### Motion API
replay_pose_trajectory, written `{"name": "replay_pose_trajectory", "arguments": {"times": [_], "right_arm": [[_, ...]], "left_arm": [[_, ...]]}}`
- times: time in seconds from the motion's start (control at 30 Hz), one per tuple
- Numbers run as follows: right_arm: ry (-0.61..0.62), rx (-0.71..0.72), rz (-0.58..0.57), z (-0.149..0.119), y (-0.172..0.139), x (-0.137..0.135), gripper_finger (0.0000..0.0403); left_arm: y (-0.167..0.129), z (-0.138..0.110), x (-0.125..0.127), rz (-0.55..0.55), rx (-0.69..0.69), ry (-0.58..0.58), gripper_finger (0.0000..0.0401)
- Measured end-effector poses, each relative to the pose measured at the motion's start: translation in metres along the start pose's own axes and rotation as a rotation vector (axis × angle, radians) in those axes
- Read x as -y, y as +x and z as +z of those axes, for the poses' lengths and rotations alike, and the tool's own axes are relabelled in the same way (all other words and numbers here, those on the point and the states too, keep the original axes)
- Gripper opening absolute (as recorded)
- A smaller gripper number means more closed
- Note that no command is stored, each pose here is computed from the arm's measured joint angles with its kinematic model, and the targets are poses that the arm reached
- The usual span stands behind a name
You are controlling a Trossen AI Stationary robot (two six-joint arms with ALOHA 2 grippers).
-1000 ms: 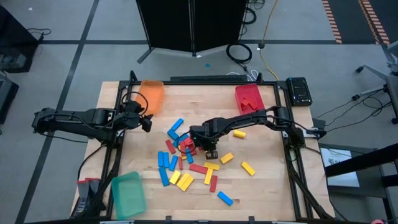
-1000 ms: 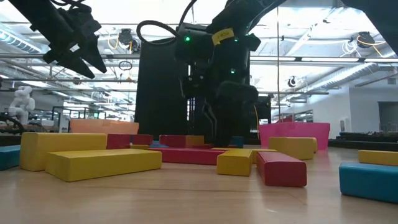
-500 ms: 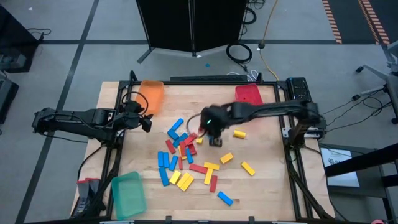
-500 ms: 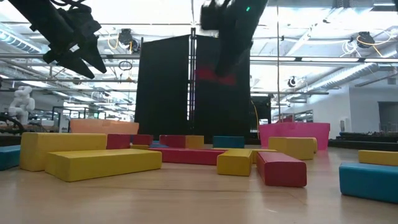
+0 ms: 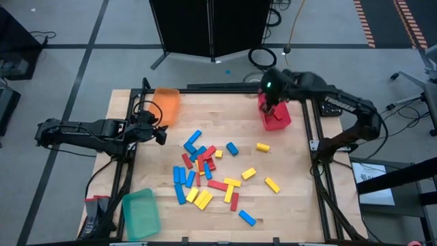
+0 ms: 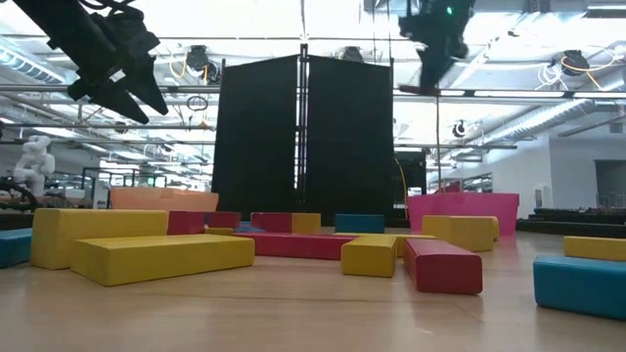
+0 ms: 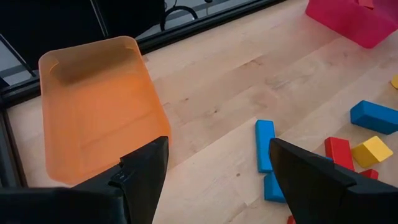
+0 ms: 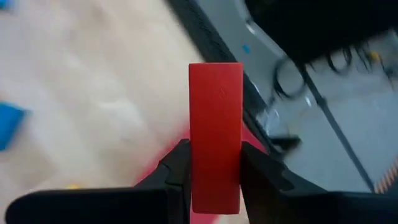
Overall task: Sort blocks
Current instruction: Put the red block into the red transparent bin
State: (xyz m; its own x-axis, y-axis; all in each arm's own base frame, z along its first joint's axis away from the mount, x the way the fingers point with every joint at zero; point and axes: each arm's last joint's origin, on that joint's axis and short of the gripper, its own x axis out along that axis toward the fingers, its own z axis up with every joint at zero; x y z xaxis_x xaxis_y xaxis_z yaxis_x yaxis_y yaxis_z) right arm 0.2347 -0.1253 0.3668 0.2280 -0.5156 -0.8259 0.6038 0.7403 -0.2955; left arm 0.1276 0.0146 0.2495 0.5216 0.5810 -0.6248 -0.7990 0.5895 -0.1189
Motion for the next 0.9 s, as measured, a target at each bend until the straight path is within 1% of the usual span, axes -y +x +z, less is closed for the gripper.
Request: {"name": "replay_pose_trajectory", "arguments": {"times": [0.13,0.23,0.27,0.33,0.4,0.57,0.7,0.8,0.9], "right_arm": [[0.136,-0.057,-0.067,-0.002,0.015,0.038,0.0081],[0.232,-0.102,-0.106,-0.004,0.031,0.06,0.0081],[0.256,-0.114,-0.109,-0.006,0.038,0.065,0.0081],[0.313,-0.112,-0.065,-0.01,0.052,0.071,0.0081],[0.351,-0.119,-0.029,-0.016,0.068,0.072,0.0081],[0.393,-0.171,-0.025,-0.037,0.102,0.067,0.0081],[0.441,-0.192,0.045,-0.057,0.13,0.054,0.0081],[0.473,-0.22,0.072,-0.073,0.146,0.045,0.0081],[0.484,-0.235,0.077,-0.082,0.154,0.041,0.0081]], "left_arm": [[0.0,0.0,0.0,0.0,0.0,0.0,0.0285],[0.0,0.0,0.0,0.0,0.0,-0.002,0.0285],[0.0,0.0,0.0,0.0,0.0,-0.009,0.0285],[0.0,0.0,0.0,0.0,0.0,-0.025,0.0285],[0.0,0.0,0.0,0.0,0.0,-0.026,0.0285],[0.0,0.0,0.0,0.0,0.0,-0.026,0.0285],[0.0,0.0,0.0,0.001,0.0,-0.026,0.0285],[0.0,0.0,0.0,0.001,0.0,-0.025,0.0285],[0.0,0.0,0.0,0.001,0.0,-0.025,0.0285]]}}
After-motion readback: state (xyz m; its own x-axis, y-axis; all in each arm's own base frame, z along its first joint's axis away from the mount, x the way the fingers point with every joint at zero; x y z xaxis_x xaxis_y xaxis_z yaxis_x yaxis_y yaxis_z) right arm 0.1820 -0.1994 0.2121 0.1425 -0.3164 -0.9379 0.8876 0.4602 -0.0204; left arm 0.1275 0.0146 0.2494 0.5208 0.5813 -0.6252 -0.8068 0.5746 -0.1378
